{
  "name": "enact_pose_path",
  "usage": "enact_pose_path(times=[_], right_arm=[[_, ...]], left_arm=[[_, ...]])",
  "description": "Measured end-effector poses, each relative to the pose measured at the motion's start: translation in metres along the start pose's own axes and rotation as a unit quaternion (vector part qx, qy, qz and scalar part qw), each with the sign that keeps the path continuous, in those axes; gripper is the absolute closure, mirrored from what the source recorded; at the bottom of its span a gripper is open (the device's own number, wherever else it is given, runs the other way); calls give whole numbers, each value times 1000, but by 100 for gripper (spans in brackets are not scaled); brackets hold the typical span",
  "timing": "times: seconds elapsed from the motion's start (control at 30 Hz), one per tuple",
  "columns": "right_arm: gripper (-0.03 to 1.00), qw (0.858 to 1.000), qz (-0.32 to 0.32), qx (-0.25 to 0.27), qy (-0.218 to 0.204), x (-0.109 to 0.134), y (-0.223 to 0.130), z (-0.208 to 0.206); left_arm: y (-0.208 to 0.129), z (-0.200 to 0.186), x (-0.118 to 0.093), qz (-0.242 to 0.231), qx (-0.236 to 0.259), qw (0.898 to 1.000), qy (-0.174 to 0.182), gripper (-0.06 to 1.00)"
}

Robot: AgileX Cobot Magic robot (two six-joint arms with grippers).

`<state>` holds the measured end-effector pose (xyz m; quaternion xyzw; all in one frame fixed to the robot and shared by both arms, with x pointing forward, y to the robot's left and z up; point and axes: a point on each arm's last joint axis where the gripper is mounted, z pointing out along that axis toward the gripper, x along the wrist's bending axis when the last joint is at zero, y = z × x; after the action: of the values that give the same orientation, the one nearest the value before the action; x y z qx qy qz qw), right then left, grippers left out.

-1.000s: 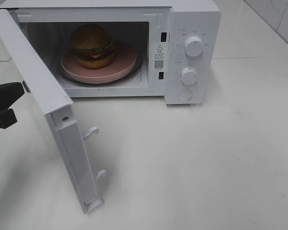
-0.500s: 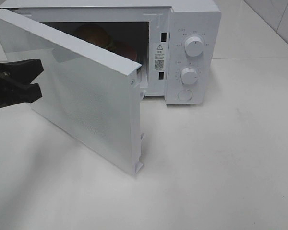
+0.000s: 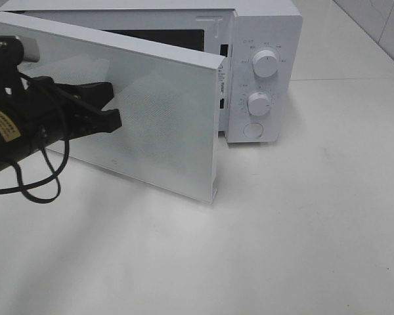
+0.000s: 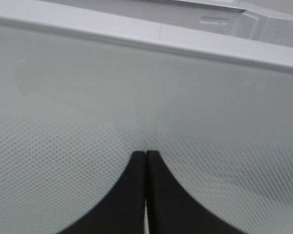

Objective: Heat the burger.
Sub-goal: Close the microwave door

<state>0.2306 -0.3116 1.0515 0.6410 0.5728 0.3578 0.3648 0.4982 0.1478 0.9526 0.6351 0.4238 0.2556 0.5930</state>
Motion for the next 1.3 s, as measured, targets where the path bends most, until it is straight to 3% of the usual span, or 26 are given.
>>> enact_pose_path(times=[0.4, 0.9, 1.3], right_arm=[[21, 1000, 0, 0, 0, 0, 0, 0], [22, 1000, 0, 0, 0, 0, 0, 0], [22, 1000, 0, 0, 0, 0, 0, 0]], left_arm=[[2, 49, -32, 4, -26, 1000, -2, 94], [12, 89, -35, -26, -52, 998, 19, 94], [8, 110, -46, -17, -45, 999, 0, 94]])
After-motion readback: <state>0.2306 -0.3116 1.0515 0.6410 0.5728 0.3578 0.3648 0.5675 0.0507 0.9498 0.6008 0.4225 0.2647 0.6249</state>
